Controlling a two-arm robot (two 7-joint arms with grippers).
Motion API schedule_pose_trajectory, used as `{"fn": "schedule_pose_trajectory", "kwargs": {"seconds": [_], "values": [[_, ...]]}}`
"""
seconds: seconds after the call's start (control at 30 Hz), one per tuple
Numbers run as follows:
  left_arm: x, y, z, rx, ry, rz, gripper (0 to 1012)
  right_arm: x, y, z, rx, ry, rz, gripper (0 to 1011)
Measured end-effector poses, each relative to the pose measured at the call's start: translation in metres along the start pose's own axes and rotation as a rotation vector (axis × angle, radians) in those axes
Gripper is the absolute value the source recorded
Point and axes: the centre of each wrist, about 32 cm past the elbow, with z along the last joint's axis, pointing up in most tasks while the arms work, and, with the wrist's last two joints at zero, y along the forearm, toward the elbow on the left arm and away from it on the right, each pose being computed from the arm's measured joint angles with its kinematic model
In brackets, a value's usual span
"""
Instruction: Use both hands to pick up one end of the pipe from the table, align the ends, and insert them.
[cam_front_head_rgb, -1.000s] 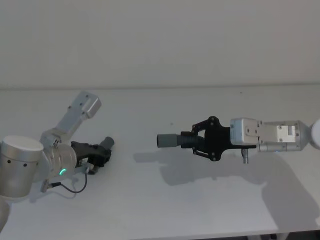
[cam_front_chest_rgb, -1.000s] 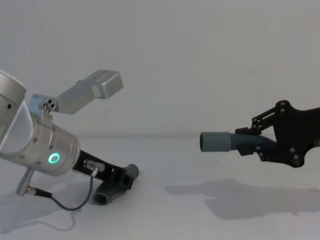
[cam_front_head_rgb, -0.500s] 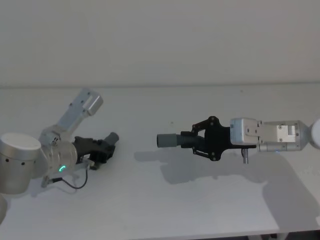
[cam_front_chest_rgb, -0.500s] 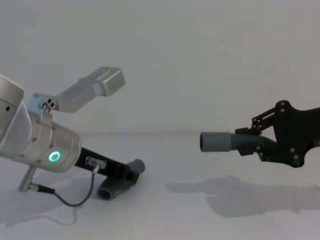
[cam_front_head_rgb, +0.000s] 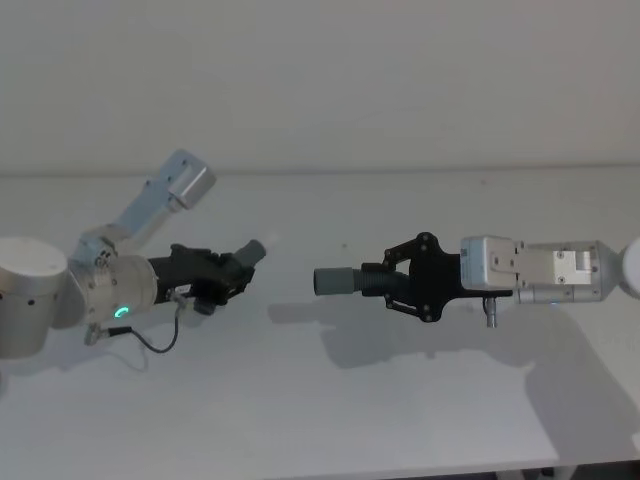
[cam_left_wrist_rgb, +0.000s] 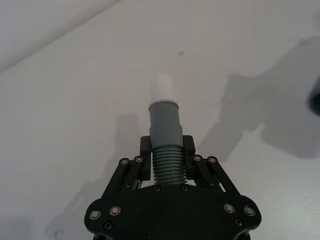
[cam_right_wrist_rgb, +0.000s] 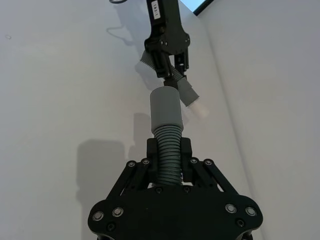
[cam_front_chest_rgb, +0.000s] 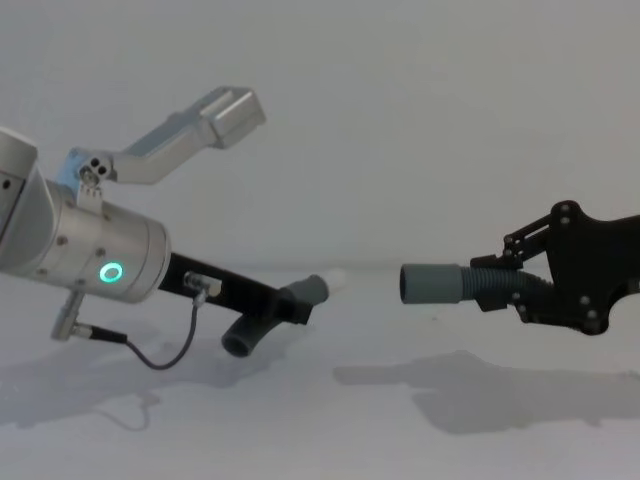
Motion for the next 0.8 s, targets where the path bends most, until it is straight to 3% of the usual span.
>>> {"fn": "schedule_pose_trajectory", "kwargs": {"seconds": [0.43,0.67,0.8], "values": [[0.0211,0.0085,0.0121,-0.073,-0.074,-0.177,331,0.000,0.000,0.000,0.000,0.000,0.000,233],[0.0347,0.0183,0.0201,-0.099,-0.117,-0.298,331,0.000,0.000,0.000,0.000,0.000,0.000,233],[0.0407,0.0236,0.0237,-0.106,-0.135,-0.342,331,0.000,0.000,0.000,0.000,0.000,0.000,233]]}}
